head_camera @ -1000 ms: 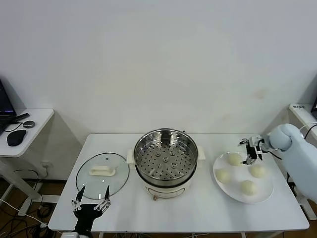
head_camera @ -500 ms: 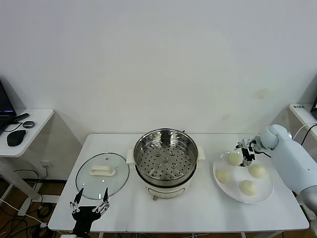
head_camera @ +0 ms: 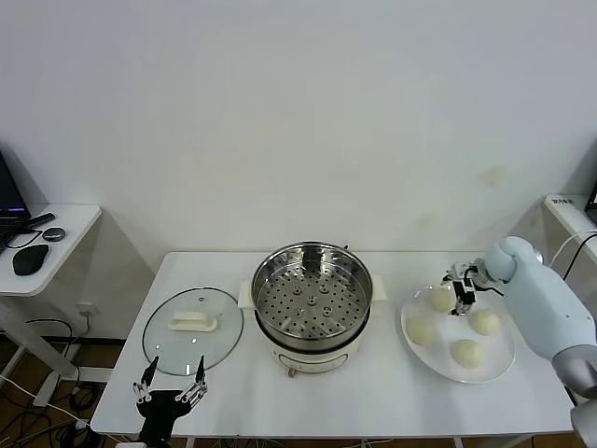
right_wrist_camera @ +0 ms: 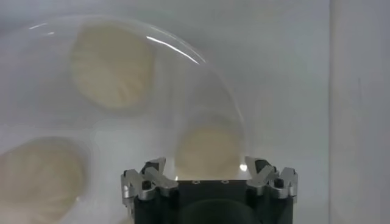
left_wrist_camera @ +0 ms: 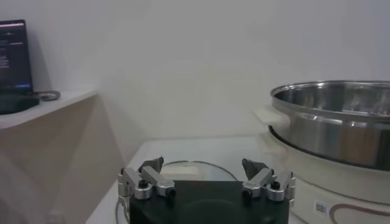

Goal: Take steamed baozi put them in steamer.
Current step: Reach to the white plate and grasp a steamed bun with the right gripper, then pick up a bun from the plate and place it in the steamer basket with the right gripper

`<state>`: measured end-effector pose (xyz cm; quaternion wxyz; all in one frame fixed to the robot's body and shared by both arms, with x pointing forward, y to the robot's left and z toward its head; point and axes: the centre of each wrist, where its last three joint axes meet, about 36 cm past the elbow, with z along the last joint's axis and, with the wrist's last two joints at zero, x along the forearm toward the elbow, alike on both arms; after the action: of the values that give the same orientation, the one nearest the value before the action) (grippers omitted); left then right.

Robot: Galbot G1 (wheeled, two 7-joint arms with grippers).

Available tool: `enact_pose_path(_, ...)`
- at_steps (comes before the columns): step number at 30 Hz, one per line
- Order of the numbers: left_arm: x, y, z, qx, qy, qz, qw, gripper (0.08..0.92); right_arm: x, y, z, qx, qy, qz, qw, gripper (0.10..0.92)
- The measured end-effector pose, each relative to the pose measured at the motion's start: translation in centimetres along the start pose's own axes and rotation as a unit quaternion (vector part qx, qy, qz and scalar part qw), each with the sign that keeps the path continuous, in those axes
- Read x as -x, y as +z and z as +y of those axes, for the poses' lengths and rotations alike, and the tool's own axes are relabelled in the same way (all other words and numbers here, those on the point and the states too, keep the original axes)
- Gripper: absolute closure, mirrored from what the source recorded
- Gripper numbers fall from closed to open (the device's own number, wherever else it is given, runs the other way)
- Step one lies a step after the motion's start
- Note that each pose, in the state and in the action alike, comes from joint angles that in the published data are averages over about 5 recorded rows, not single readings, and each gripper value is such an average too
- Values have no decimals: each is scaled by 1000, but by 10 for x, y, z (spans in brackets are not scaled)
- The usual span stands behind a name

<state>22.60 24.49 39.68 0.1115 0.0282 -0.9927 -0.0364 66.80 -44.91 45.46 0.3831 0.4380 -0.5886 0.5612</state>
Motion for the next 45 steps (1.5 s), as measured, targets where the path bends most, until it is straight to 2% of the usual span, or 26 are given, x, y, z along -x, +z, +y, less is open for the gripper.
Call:
enact_pose_path(11,0,2,0,0,0,3,1000,177,8,3,4,5,-1,4,1000,209)
enact_pose_path(30,1,3,-2,-2,1,4,1000,177,3,5,-1,16,11,-1,1000,412)
enact_pose_path(38,4,4,-4,-2,2,3,1000,177,-27,-2,-22,15,26,-16,999,428)
enact_pose_path(45,8,5,-4,-1,-7,2,1000,177,-81,-48,-74,-18,49,-62,997,428)
